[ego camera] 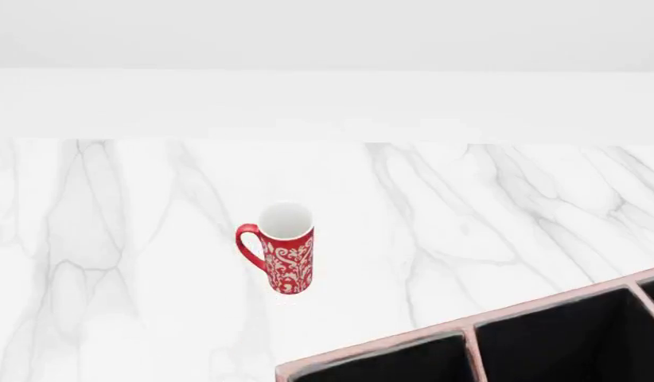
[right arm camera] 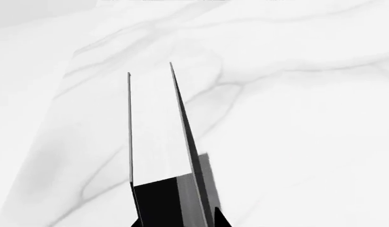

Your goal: Pick up the book and place it in the right compartment of the caddy.

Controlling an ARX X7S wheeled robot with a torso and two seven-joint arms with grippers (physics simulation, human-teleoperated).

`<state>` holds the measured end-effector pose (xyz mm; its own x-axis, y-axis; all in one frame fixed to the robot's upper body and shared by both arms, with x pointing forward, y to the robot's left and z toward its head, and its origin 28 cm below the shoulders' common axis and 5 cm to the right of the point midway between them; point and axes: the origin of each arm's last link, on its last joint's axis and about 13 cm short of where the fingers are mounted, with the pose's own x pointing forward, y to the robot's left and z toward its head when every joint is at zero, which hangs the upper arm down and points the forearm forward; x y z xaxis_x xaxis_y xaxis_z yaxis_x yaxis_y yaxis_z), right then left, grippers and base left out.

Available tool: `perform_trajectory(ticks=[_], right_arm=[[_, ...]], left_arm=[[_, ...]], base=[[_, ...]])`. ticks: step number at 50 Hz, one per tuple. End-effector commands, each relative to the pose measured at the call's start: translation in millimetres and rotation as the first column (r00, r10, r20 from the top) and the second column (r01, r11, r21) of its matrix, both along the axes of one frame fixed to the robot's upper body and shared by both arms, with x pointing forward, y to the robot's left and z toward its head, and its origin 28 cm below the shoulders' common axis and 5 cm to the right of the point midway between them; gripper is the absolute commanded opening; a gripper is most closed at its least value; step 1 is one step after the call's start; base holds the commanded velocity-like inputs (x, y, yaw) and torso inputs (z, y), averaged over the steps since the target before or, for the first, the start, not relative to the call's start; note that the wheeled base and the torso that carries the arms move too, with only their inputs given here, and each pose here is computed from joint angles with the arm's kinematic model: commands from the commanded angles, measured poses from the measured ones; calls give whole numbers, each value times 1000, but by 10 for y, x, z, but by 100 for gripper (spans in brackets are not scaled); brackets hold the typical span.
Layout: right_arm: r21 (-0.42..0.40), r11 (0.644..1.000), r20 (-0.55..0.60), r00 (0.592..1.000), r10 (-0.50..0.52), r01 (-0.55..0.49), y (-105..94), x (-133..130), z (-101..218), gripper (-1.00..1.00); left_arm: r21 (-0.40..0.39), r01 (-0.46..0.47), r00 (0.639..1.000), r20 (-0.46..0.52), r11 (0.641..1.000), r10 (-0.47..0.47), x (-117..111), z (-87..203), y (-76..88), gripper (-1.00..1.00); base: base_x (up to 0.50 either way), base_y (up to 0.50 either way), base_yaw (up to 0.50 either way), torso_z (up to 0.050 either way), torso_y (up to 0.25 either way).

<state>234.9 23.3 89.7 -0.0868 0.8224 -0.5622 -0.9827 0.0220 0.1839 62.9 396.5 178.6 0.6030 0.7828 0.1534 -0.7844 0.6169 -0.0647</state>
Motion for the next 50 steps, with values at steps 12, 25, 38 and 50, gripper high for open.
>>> perform_trajectory(ticks=[12, 25, 38, 50], right_arm=[[71, 996, 33, 998, -54, 52, 48, 96, 127, -100], [108, 988, 131, 984, -123, 110, -20, 130, 510, -100], [114, 979, 204, 961, -187, 167, -75, 152, 874, -100], [170, 960, 248, 933, -261, 224, -146, 166, 1229, -100]], left_arm=[[-14, -15, 1000, -3, 1000, 15, -46, -44, -10, 100], [-14, -5, 1000, -5, 1000, 4, -12, -39, -17, 100], [-14, 2, 1000, -5, 1000, -2, 9, -47, -29, 100], [-8, 15, 1000, -14, 1000, -15, 46, -51, -51, 100]], base=[[0, 0, 0, 0, 0], [0, 0, 0, 0, 0], [0, 0, 0, 0, 1], [0, 0, 0, 0, 1]])
